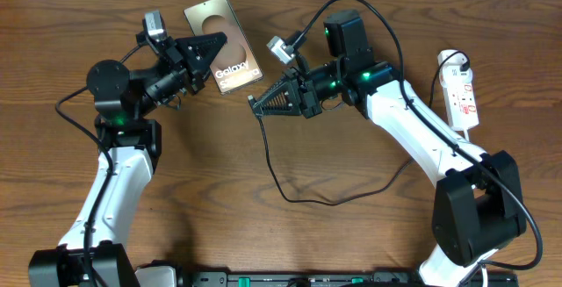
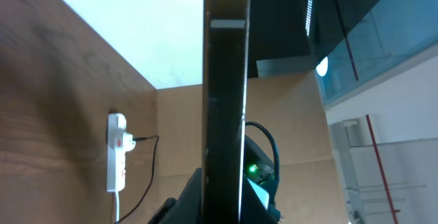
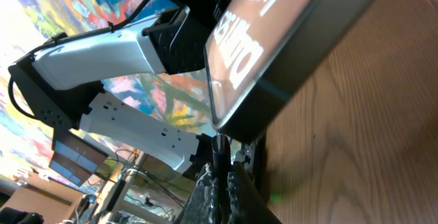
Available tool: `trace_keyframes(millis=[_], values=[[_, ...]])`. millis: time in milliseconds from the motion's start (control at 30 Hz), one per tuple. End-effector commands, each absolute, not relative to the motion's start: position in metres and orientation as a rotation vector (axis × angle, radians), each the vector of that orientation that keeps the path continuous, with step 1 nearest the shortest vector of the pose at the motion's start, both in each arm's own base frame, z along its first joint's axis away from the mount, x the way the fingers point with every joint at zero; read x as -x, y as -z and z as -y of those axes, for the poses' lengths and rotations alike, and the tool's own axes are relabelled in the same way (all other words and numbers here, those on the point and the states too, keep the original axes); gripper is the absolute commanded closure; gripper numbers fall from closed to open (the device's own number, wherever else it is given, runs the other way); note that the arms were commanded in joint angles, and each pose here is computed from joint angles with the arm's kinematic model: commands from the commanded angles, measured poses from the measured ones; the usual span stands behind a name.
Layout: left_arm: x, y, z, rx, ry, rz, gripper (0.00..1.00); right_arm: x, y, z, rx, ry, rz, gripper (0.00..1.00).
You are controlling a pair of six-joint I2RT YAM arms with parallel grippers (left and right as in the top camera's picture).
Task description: Plug charger to phone and switch on socket
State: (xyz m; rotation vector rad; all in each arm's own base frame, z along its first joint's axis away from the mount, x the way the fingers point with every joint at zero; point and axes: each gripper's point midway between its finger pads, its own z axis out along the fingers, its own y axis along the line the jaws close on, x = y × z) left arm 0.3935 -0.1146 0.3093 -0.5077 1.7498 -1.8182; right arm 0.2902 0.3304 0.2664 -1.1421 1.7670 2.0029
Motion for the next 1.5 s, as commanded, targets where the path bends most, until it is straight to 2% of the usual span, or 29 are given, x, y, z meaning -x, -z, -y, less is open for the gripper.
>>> trace_keyframes(millis=[0, 667, 1467], values=[[-0.391, -0.317, 0.116, 0.463, 1.809, -1.744, 0.93, -0.29, -0.268, -0.332, 1.133, -2.033, -1.783, 0.99], [-0.384, -0.317, 0.121, 0.278, 1.735, -1.754, 0.93, -0.296, -0.266, -0.335, 1.038, -2.045, -1.898, 0.99], [-0.386, -0.317, 0.109, 0.259, 1.687, -1.739, 0.93, -0.29, -0.265, -0.342, 1.025, -2.07, -1.941, 0.99]])
